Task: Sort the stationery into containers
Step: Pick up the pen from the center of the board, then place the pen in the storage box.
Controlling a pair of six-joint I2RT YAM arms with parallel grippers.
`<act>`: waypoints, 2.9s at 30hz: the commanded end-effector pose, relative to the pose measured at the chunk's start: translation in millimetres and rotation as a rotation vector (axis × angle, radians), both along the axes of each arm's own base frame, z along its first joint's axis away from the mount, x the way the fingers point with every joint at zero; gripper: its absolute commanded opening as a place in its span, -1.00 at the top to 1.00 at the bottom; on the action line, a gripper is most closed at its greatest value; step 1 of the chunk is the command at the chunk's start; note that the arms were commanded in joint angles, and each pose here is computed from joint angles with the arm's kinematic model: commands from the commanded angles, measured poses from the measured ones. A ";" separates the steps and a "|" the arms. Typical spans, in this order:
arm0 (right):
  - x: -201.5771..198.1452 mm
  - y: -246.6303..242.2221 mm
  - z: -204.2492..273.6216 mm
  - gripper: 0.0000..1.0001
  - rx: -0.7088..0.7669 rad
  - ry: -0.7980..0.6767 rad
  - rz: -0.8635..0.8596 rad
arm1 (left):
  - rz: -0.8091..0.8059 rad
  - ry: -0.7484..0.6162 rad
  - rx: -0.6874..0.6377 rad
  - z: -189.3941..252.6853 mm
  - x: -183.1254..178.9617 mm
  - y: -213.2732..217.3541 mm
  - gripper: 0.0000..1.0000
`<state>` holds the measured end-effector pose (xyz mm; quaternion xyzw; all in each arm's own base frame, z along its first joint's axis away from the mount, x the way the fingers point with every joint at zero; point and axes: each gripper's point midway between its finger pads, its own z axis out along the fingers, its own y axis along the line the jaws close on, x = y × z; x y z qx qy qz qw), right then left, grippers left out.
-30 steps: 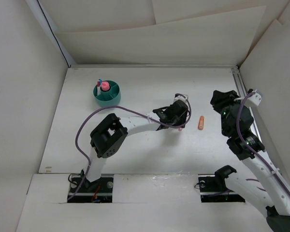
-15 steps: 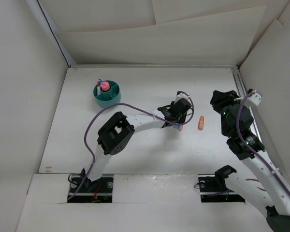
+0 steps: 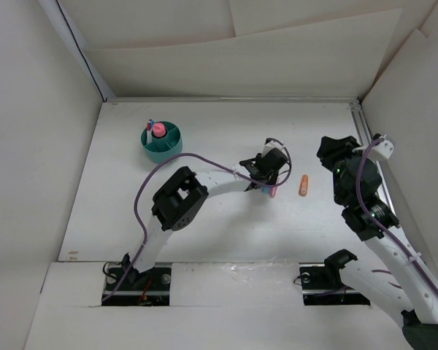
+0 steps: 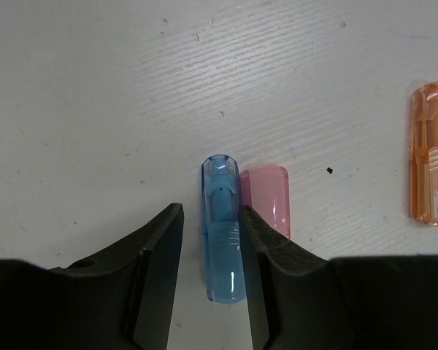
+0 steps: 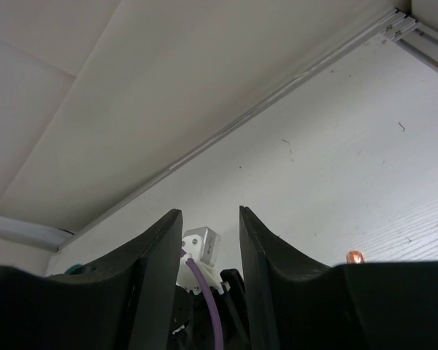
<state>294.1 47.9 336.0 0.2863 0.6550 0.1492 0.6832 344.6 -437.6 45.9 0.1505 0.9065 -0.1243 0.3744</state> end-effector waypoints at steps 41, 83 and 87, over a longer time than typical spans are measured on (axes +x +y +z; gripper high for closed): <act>2.2 3.8 13.3 0.14 0.021 -0.046 0.022 | 0.198 -0.191 -0.151 116.8 44.0 50.3 1.00; 1.4 9.6 17.7 0.11 0.005 -0.069 0.062 | 0.938 -0.772 0.310 193.8 145.9 343.8 1.00; 1.6 9.7 19.8 0.11 0.009 -0.077 0.061 | 0.930 -0.776 0.401 177.6 147.9 347.0 1.00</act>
